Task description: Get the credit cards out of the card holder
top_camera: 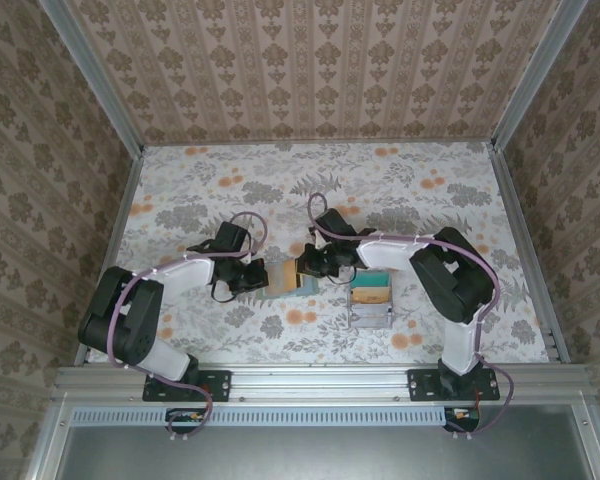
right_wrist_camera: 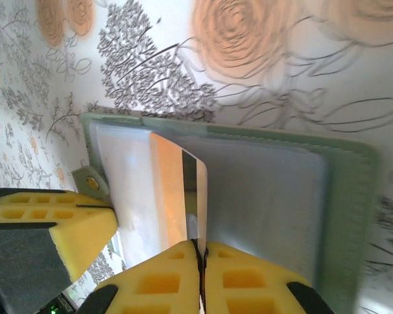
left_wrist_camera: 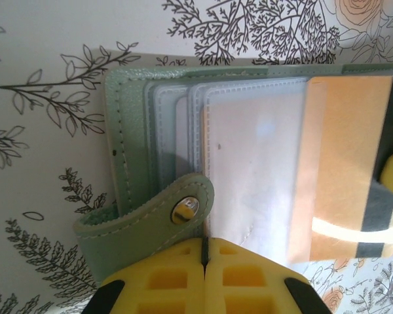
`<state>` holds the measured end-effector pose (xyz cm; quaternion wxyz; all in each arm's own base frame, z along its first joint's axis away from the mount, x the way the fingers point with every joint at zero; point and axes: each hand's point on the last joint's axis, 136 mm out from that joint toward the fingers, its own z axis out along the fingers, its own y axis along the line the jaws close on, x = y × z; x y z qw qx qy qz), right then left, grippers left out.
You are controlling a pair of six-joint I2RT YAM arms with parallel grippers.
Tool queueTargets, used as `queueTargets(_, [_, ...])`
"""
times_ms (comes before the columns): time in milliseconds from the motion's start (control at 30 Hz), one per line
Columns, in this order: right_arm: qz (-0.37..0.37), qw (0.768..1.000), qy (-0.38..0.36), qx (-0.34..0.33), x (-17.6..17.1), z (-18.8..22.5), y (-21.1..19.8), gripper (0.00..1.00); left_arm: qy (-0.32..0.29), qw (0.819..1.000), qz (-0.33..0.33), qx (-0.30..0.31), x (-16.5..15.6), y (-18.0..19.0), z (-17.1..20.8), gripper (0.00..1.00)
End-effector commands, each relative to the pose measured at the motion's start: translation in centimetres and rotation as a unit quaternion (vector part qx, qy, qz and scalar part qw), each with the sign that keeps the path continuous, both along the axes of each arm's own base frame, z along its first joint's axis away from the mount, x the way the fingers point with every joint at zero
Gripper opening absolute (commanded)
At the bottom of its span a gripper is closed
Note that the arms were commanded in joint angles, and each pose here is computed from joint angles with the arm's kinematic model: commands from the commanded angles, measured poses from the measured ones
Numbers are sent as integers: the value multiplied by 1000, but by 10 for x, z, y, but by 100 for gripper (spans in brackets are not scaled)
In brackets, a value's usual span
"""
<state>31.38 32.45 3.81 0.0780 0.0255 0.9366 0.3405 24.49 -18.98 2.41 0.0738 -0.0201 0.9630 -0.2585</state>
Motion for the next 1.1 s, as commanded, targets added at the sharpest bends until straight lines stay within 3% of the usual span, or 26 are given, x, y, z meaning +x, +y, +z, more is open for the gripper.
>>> queueTargets(0, [-7, 998, 18, -53, -10, -14, -35, 9, 35, 997, 13, 60, -12, 25, -26, 0])
queueTargets(333, [11, 998, -36, -52, -4, 44, -44, 3, 7, 1000, 9, 26, -1, 14, -5, 0])
queueTargets(633, [68, 983, -117, -122, -18, 119, -76, 0, -86, 996, 7, -18, 27, 1, 69, 4])
queueTargets(733, [107, 971, -151, -153, -30, 141, -90, 0, -121, 992, 4, -40, 33, -3, 97, 21])
queueTargets(900, [192, 937, -188, -222, -55, 152, -117, 0, -180, 982, 6, -65, 37, -3, 139, 78])
queueTargets(1000, [260, 902, -223, -264, -72, 157, -132, 0, -214, 974, 11, -67, 38, 2, 159, 100])
queueTargets(1067, [311, 874, -236, -288, -82, 152, -139, 0, -234, 970, 17, -62, 37, 7, 168, 100])
